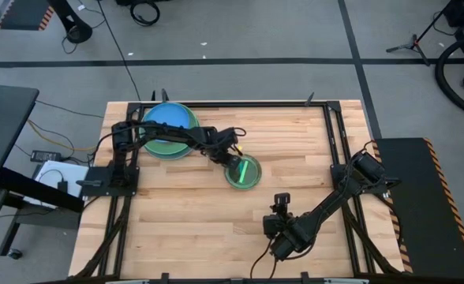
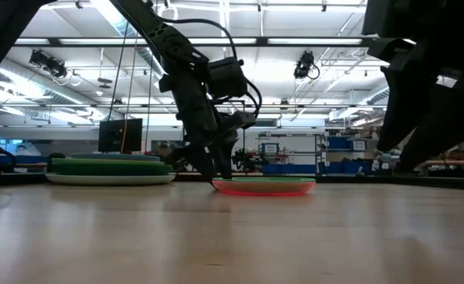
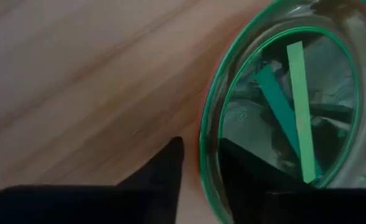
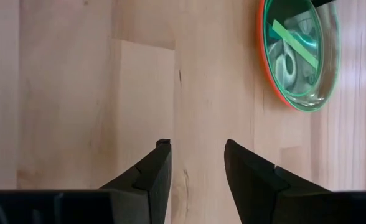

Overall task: Stack plastic plates
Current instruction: Stack the bottom stacked plates on top of the dark blue plate

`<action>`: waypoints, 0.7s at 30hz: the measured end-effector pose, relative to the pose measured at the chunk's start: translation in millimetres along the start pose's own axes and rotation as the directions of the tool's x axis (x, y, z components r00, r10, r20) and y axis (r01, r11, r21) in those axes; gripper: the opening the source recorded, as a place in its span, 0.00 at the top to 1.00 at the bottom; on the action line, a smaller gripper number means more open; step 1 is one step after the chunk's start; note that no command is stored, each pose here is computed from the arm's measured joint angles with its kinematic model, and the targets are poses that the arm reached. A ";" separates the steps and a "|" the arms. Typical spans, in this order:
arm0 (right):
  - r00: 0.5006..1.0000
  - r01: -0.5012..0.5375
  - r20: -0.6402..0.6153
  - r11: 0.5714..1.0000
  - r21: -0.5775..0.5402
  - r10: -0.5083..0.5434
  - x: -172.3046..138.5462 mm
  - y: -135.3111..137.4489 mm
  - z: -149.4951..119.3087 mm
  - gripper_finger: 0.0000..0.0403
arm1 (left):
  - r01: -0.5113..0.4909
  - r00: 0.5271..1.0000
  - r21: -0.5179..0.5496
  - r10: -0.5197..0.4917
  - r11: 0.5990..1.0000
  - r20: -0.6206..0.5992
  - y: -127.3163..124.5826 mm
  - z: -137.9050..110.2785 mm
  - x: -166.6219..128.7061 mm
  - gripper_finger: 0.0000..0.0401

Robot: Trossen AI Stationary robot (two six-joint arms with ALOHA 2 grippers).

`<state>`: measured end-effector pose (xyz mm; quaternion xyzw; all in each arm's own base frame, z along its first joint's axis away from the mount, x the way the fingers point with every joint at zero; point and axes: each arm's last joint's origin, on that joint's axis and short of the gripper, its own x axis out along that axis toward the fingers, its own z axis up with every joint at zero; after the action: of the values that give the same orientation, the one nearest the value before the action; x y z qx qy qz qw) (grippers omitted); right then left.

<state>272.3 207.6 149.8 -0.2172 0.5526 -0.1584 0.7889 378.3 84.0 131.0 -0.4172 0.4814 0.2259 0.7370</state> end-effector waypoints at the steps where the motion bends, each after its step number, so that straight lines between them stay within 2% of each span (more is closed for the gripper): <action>1: 1.000 0.001 -0.001 1.000 -0.001 -0.001 0.1 -0.2 -0.1 0.62 | -0.006 1.000 0.011 0.006 1.000 0.003 -0.8 -1.0 0.2 0.76; 6: 1.000 0.009 0.002 1.000 0.012 -0.009 0.1 -0.5 -0.1 0.62 | 0.040 0.999 0.065 -0.038 0.997 -0.022 -4.5 -2.7 1.8 0.96; 9: 1.000 0.012 -0.001 0.999 0.033 -0.012 0.1 -0.8 -0.5 0.62 | 0.063 0.997 0.057 -0.060 0.996 -0.052 -2.3 -1.6 0.6 0.97; 14: 1.000 0.007 0.006 1.000 0.029 -0.008 -2.9 2.5 -2.7 0.62 | 0.033 0.997 0.021 -0.032 0.999 -0.069 8.0 3.4 -12.1 0.98; 17: 1.000 0.002 0.013 1.000 0.022 -0.002 -6.0 6.0 -5.1 0.62 | 0.023 0.999 -0.011 -0.023 1.000 -0.043 13.5 10.2 -30.6 0.98; 21: 1.000 -0.011 0.019 0.999 0.037 0.011 -9.7 10.3 -8.0 0.62 | -0.046 0.999 -0.028 0.046 0.999 -0.013 26.4 15.1 -67.1 0.98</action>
<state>261.5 219.8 149.8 -0.2009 0.5434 -0.1624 0.7987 337.7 115.7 183.7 -0.4180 0.4922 0.2469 0.7225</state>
